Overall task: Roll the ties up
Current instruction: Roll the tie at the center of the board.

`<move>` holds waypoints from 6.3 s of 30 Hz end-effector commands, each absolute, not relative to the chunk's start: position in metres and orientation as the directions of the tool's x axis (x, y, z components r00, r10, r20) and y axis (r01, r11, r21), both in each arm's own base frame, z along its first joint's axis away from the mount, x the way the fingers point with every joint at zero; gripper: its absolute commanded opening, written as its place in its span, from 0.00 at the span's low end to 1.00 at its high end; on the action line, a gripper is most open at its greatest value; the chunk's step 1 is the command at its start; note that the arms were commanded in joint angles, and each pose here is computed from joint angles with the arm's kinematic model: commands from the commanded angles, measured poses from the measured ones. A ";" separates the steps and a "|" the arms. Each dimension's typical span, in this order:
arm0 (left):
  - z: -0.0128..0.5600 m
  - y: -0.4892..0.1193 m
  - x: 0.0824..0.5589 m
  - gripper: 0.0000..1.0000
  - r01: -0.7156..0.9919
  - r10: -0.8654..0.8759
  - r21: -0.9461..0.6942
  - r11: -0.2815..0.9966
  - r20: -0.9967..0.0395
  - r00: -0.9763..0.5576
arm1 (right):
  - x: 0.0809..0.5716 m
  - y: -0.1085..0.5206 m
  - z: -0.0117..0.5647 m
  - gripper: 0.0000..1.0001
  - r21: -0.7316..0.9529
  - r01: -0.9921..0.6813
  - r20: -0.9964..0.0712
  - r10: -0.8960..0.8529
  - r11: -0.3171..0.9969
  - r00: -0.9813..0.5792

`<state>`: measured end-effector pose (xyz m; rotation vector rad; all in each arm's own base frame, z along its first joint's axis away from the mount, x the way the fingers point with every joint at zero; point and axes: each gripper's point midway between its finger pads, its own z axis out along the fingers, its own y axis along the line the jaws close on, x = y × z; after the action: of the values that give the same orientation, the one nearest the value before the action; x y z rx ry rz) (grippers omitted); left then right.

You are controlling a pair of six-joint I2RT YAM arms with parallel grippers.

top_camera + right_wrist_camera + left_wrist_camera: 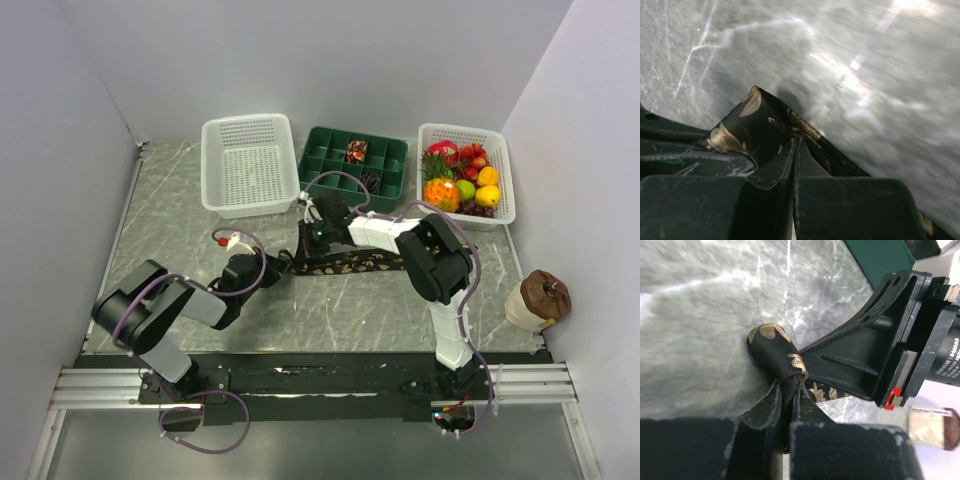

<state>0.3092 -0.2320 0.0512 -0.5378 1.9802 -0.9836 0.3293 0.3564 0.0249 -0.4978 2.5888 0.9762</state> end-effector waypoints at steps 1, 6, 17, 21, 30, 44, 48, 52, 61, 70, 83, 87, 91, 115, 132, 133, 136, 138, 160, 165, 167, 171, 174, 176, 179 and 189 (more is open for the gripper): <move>0.087 -0.227 0.328 0.01 0.050 -0.643 -0.751 0.659 -0.596 -0.481 | 0.287 0.367 -0.017 0.00 0.517 -0.448 -0.307 -0.330 0.729 -0.892; 0.096 -0.211 0.330 0.01 0.025 -0.570 -0.653 0.757 -0.678 -0.465 | 0.291 0.396 -0.003 0.00 0.570 -0.460 -0.335 -0.320 0.680 -0.887; 0.116 -0.201 0.334 0.06 0.070 -0.423 -0.504 0.861 -0.785 -0.452 | 0.296 0.431 0.049 0.00 0.663 -0.488 -0.425 -0.252 0.568 -0.870; 0.118 -0.208 0.334 0.09 0.133 -0.362 -0.469 0.873 -0.806 -0.468 | 0.291 0.431 0.055 0.00 0.693 -0.475 -0.430 -0.218 0.542 -0.876; 0.112 -0.233 0.323 0.13 0.332 -0.191 -0.391 0.859 -0.845 -0.500 | 0.275 0.418 0.058 0.00 0.732 -0.446 -0.444 -0.137 0.515 -0.886; 0.132 -0.261 0.297 0.16 0.497 -0.067 -0.289 0.818 -0.907 -0.416 | 0.274 0.405 0.073 0.00 0.707 -0.468 -0.501 -0.090 0.530 -0.861; 0.133 -0.269 0.291 0.16 0.520 -0.047 -0.271 0.810 -0.914 -0.404 | 0.270 0.397 0.076 0.00 0.703 -0.467 -0.516 -0.067 0.536 -0.854; 0.131 -0.276 0.287 0.17 0.531 -0.026 -0.256 0.808 -0.916 -0.401 | 0.268 0.392 0.077 0.00 0.698 -0.467 -0.527 -0.053 0.544 -0.848; 0.131 -0.297 0.273 0.17 0.572 0.018 -0.216 0.792 -0.927 -0.376 | 0.263 0.379 0.064 0.00 0.679 -0.449 -0.517 -0.056 0.581 -0.854; 0.114 -0.322 0.263 0.17 0.607 0.093 -0.184 0.773 -0.914 -0.395 | 0.247 0.356 0.034 0.00 0.648 -0.411 -0.485 -0.068 0.642 -0.872; 0.100 -0.338 0.254 0.16 0.614 0.131 -0.154 0.774 -0.910 -0.393 | 0.252 0.332 0.047 0.00 0.512 -0.479 -0.551 -0.155 0.713 -0.820; 0.100 -0.333 0.254 0.13 0.604 0.134 -0.143 0.784 -0.912 -0.389 | 0.254 0.326 0.056 0.01 0.468 -0.503 -0.577 -0.180 0.727 -0.796; 0.100 -0.328 0.255 0.11 0.586 0.134 -0.129 0.800 -0.913 -0.385 | 0.255 0.314 0.056 0.04 0.407 -0.517 -0.584 -0.221 0.753 -0.781; 0.102 -0.338 0.256 0.09 0.599 0.206 -0.058 0.799 -0.909 -0.363 | 0.279 0.258 0.070 0.13 0.311 -0.435 -0.634 -0.156 0.845 -0.757; 0.068 -0.373 0.250 0.09 0.638 0.339 0.033 0.770 -0.868 -0.363 | 0.277 0.223 0.047 0.08 0.331 -0.371 -0.586 -0.119 0.868 -0.802; 0.069 -0.374 0.250 0.09 0.637 0.334 0.030 0.770 -0.870 -0.363 | 0.276 0.223 0.046 0.07 0.335 -0.370 -0.583 -0.118 0.867 -0.804; 0.069 -0.374 0.250 0.08 0.631 0.332 0.030 0.775 -0.870 -0.365 | 0.271 0.235 0.044 0.06 0.391 -0.402 -0.579 -0.119 0.828 -0.807; 0.069 -0.373 0.251 0.09 0.627 0.329 0.030 0.778 -0.870 -0.367 | 0.268 0.240 0.043 0.06 0.420 -0.407 -0.573 -0.111 0.811 -0.812; 0.043 -0.397 0.249 0.20 0.670 0.343 -0.005 0.743 -0.856 -0.387 | 0.286 0.212 0.078 0.04 0.453 -0.366 -0.653 0.023 0.813 -0.757; 0.043 -0.399 0.245 0.41 0.680 0.329 -0.029 0.732 -0.859 -0.391 | 0.284 0.221 0.081 0.04 0.545 -0.404 -0.645 0.059 0.735 -0.762; 0.043 -0.399 0.245 0.47 0.680 0.325 -0.034 0.732 -0.860 -0.393 | 0.281 0.221 0.084 0.04 0.583 -0.412 -0.637 0.079 0.700 -0.767; 0.039 -0.399 0.243 0.49 0.683 0.328 -0.038 0.729 -0.857 -0.398 | 0.282 0.222 0.093 0.04 0.603 -0.443 -0.654 0.092 0.663 -0.751; 0.039 -0.402 0.242 0.50 0.691 0.326 -0.048 0.721 -0.857 -0.399 | 0.283 0.223 0.097 0.04 0.609 -0.466 -0.664 0.090 0.641 -0.743; 0.038 -0.404 0.241 0.50 0.698 0.330 -0.053 0.714 -0.854 -0.402 | 0.281 0.226 0.099 0.04 0.617 -0.492 -0.667 0.077 0.614 -0.741; 0.035 -0.407 0.239 0.50 0.708 0.337 -0.059 0.703 -0.850 -0.405 | 0.281 0.231 0.098 0.04 0.637 -0.511 -0.658 0.061 0.577 -0.751; 0.028 -0.410 0.237 0.49 0.715 0.348 -0.067 0.696 -0.839 -0.417 | 0.277 0.237 0.057 0.04 0.686 -0.430 -0.515 -0.025 0.587 -0.857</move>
<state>0.2434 -0.4073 0.0406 0.7929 1.9911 -0.5207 0.2764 0.2332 0.0577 -0.3240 2.3385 1.1743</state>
